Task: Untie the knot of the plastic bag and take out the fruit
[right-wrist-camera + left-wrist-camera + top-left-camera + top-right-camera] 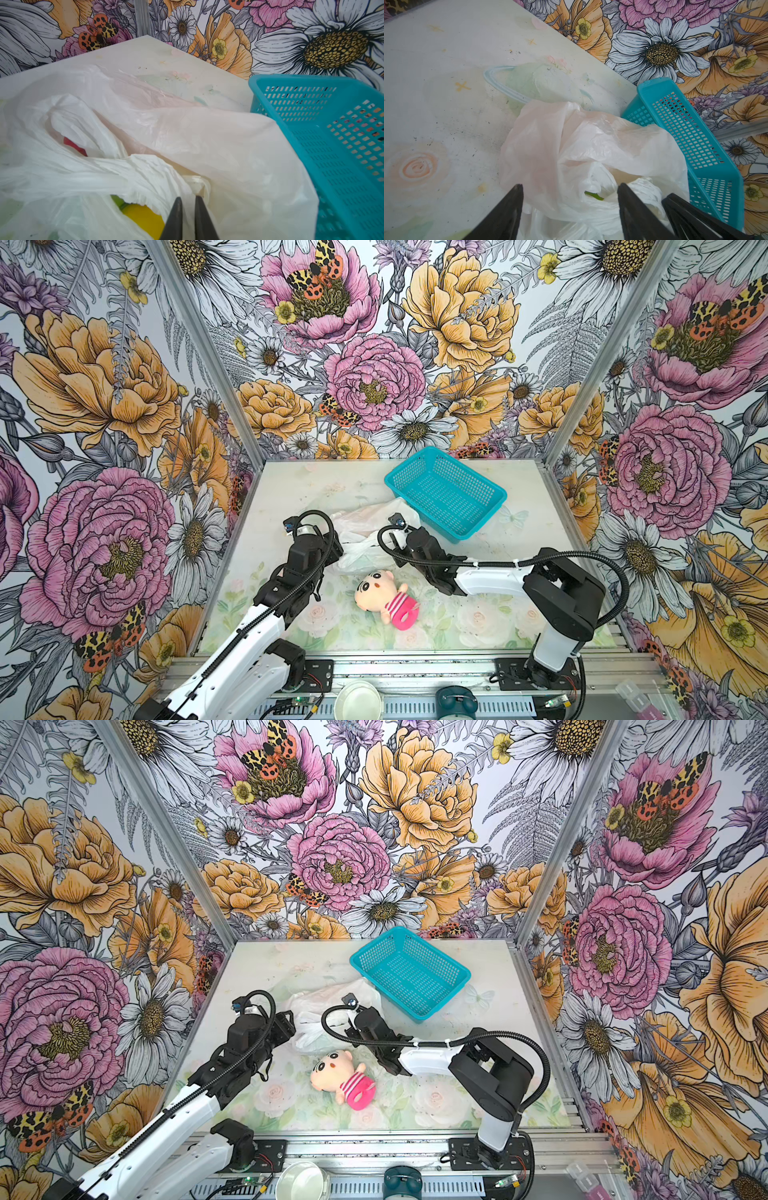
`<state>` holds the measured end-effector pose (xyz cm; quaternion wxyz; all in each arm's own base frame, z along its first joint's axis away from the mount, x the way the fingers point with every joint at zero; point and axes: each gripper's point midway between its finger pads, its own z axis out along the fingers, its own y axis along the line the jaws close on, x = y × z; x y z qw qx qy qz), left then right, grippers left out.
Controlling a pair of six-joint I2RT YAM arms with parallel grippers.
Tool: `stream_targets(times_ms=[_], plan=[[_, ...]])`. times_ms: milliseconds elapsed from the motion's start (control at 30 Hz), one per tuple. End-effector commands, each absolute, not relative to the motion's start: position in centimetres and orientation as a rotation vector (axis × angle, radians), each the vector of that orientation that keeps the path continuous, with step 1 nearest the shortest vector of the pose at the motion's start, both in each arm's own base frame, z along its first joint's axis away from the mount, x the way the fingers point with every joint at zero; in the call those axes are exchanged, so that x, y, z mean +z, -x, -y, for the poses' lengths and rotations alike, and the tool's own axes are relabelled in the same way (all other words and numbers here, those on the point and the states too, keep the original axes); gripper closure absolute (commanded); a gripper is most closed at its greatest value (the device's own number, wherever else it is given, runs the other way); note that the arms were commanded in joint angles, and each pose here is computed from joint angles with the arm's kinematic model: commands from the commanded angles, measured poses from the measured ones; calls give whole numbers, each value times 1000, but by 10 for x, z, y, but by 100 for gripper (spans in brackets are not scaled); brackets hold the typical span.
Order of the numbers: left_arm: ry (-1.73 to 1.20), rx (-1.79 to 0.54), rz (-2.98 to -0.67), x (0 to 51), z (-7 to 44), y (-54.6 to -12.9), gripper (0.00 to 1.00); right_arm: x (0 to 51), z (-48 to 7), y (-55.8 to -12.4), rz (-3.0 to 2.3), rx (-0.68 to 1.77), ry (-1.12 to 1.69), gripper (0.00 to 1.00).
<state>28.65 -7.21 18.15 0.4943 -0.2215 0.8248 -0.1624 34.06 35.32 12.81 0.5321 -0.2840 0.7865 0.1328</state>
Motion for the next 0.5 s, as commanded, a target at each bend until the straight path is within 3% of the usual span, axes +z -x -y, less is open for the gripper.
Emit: stream_targets(times_ms=[0,100,467], plan=[[643,-382,-2003,167,67,-271,22,144,-354,-343,-1846,337,637,97],[694,-429,-1969,168,73,-264,27,146,-352,-342,-1841,341,622,100],[836,-425,-1901,160,66,-256,26,161,-344,-333,-1789,402,581,100]])
